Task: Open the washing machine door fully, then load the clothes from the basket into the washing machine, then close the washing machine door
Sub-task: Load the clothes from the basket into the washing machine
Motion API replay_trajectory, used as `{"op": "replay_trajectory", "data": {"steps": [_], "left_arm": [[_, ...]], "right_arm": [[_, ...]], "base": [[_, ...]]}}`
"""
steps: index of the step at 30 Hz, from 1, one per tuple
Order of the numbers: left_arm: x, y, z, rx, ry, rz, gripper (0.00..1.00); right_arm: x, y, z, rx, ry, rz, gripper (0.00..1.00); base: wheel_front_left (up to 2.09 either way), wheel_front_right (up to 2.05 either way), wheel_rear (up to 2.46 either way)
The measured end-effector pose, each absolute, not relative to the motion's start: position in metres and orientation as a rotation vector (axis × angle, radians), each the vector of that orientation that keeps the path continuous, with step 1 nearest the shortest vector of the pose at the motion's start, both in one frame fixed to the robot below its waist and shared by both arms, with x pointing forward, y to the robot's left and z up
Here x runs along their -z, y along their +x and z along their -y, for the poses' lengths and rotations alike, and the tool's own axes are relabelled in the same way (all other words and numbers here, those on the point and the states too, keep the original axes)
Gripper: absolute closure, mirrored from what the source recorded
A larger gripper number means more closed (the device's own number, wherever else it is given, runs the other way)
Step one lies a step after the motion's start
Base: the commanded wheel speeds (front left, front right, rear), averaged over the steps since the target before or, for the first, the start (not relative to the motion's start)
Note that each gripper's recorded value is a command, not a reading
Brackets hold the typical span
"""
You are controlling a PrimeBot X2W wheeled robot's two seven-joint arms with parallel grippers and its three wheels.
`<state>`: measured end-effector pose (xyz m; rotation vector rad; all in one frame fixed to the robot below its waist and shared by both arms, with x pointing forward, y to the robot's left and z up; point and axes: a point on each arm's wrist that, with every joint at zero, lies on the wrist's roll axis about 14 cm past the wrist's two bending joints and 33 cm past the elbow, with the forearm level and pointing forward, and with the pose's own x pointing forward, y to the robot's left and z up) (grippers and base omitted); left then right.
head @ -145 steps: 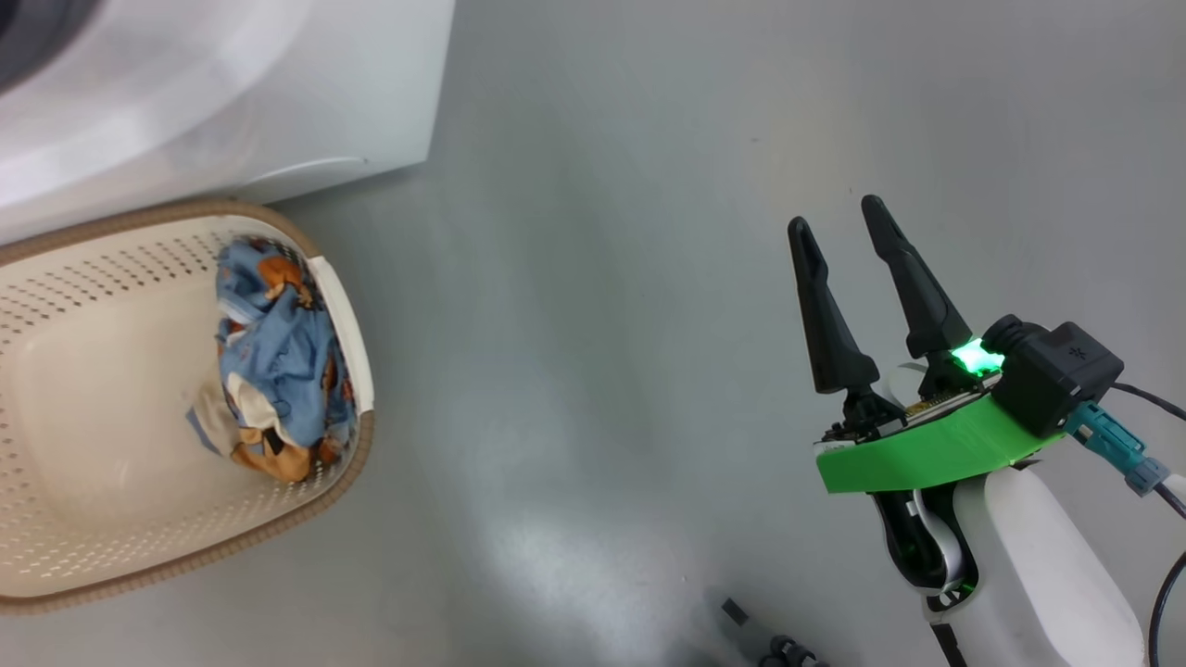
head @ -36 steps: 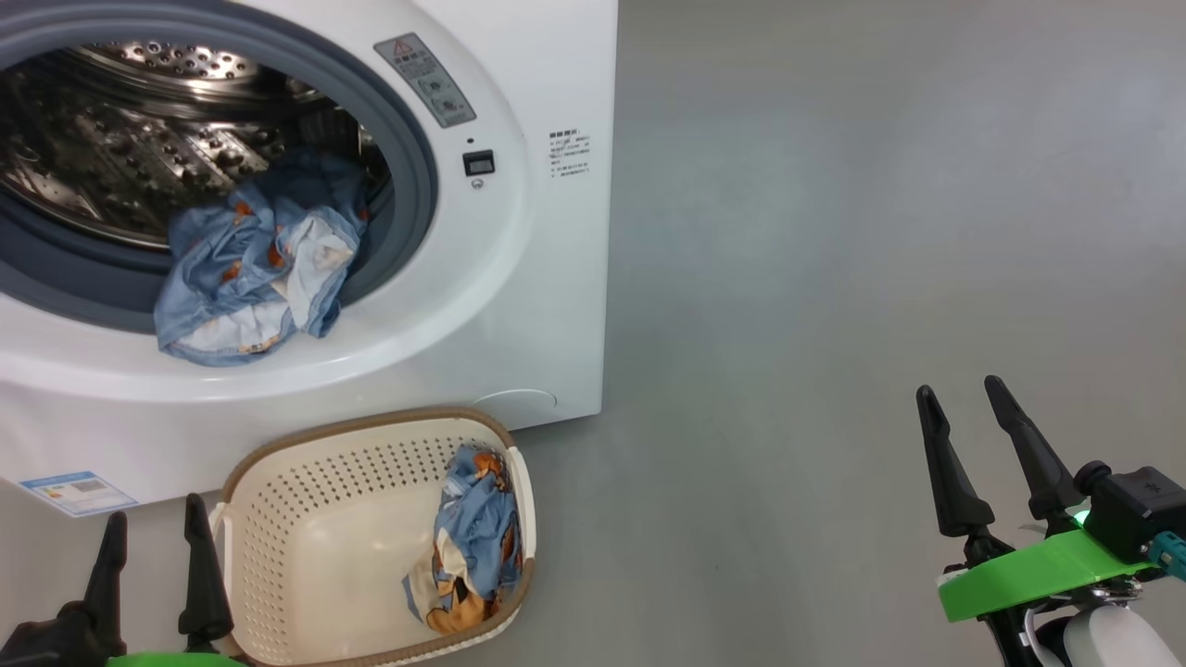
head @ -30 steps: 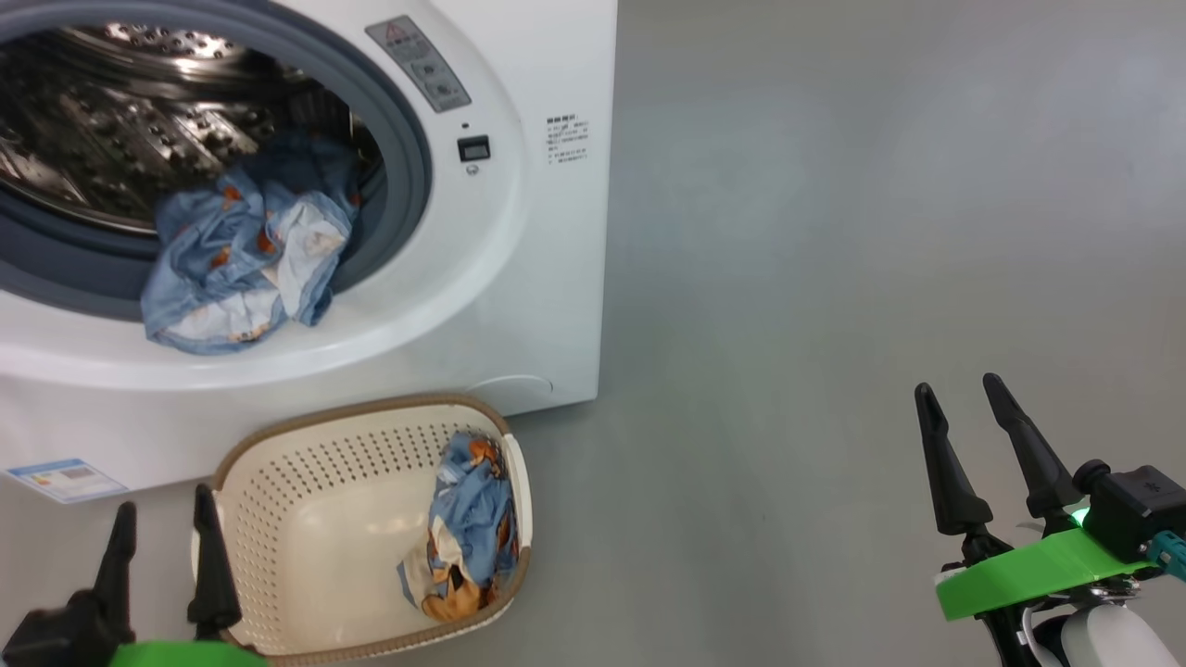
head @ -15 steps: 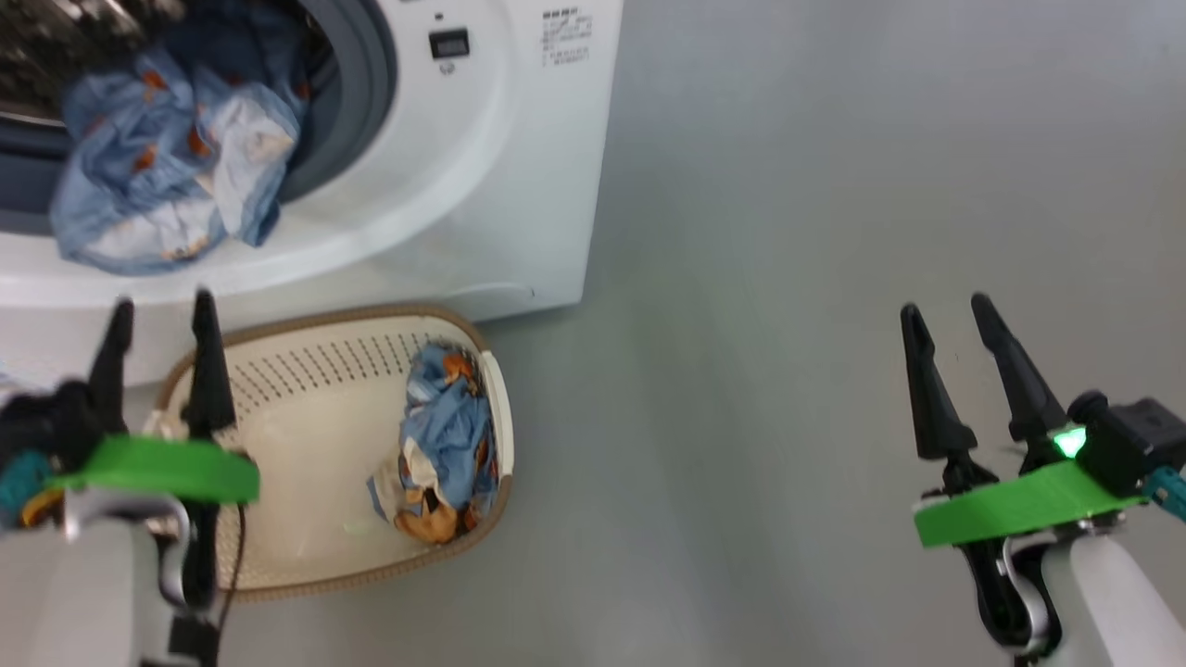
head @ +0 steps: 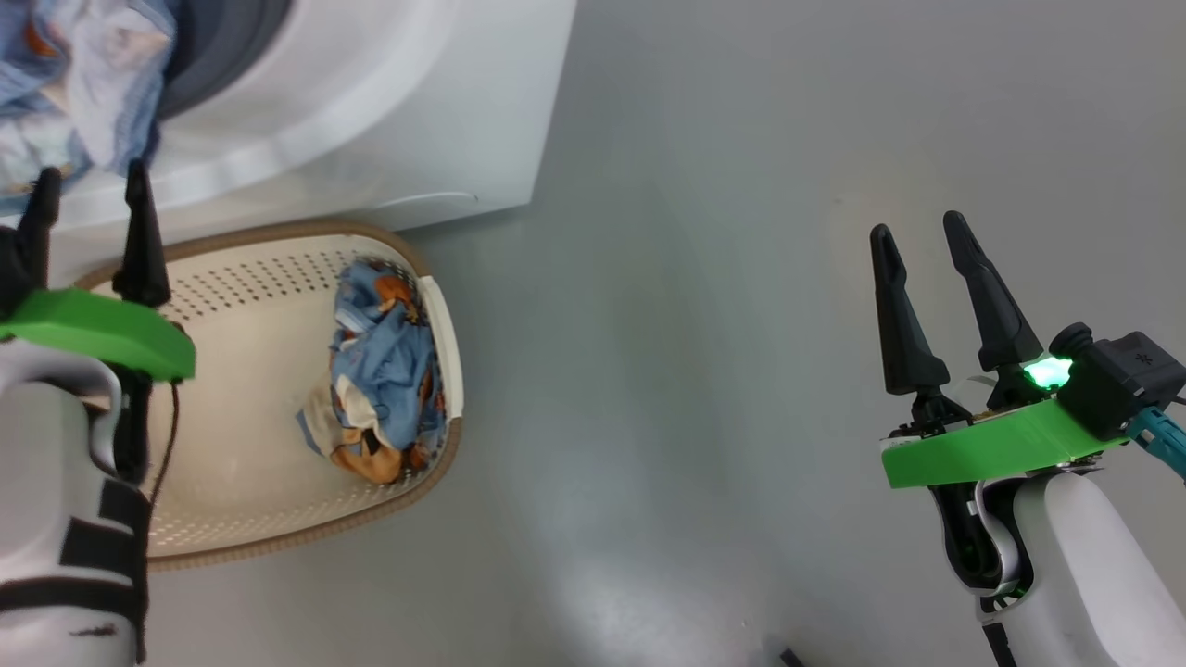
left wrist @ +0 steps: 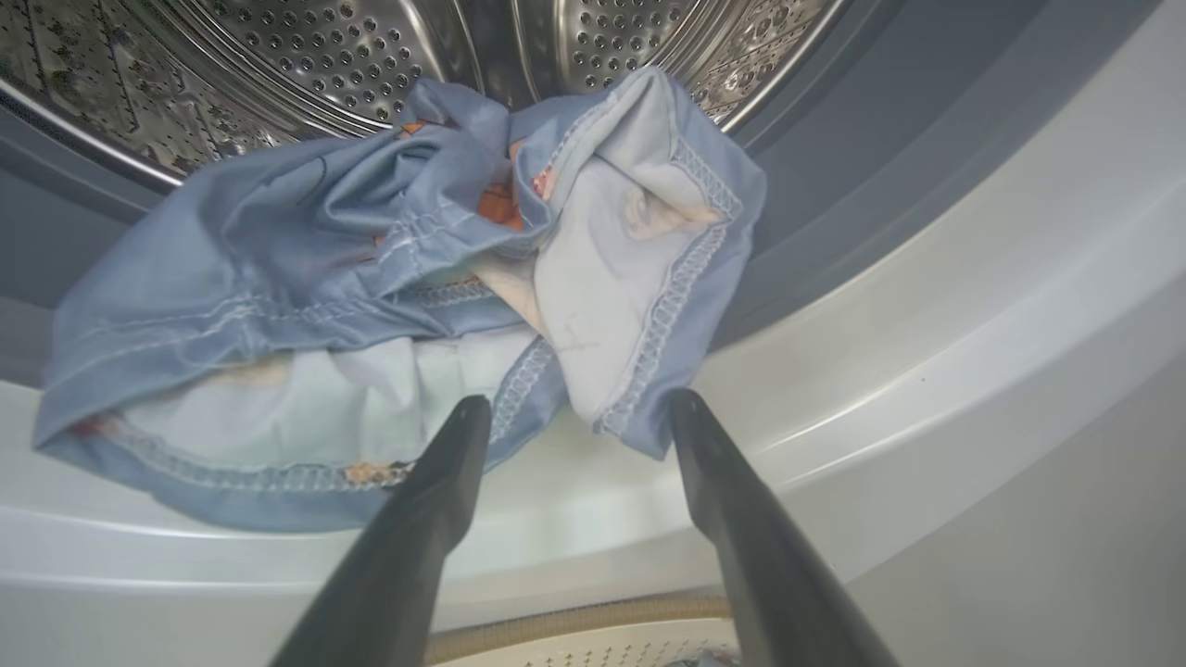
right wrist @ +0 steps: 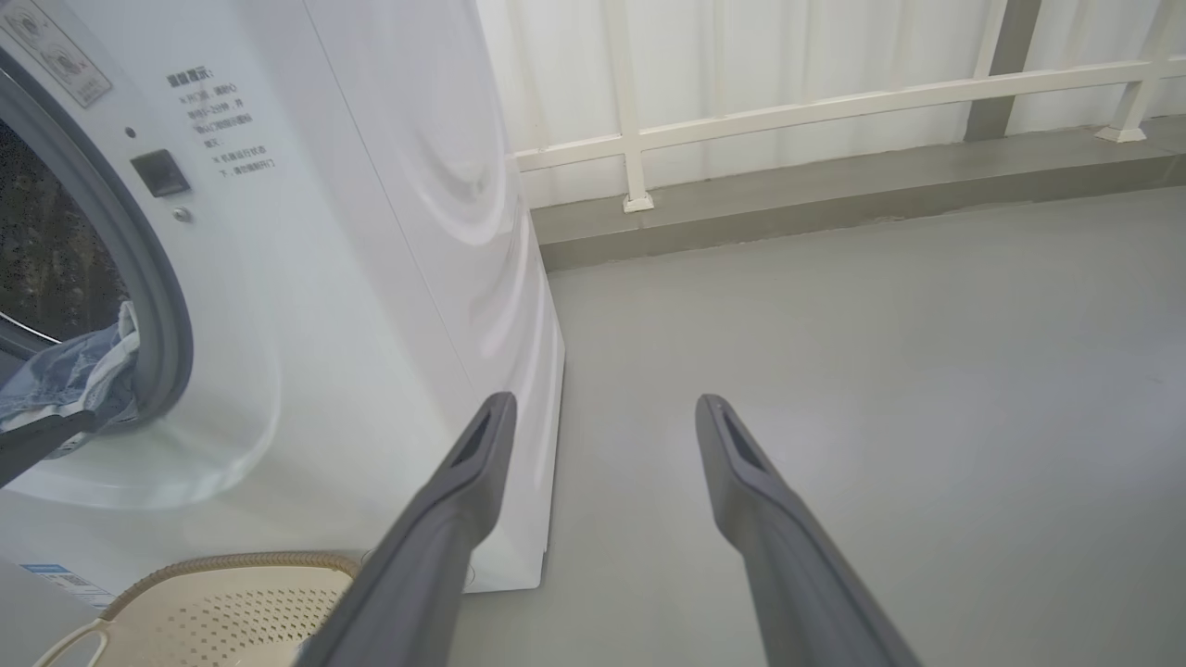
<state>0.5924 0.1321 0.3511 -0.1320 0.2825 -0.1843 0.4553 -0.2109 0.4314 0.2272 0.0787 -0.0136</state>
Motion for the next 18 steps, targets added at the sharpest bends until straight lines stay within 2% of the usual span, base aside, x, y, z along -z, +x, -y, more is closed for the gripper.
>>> {"op": "replay_trajectory", "data": {"steps": [9, 18], "left_arm": [[-0.344, 0.625, -0.128, 0.165, -0.114, -0.269, 0.00], [-0.351, 0.642, -0.158, 0.066, -0.007, -0.237, 0.00]], "right_arm": [[-0.418, 0.453, 0.222, 0.052, 0.215, -0.113, 0.00], [-0.416, 0.452, 0.220, 0.060, 0.226, -0.117, 0.00]], "base": [[0.00, 0.00, 0.00], [0.00, 0.00, 0.00]]}}
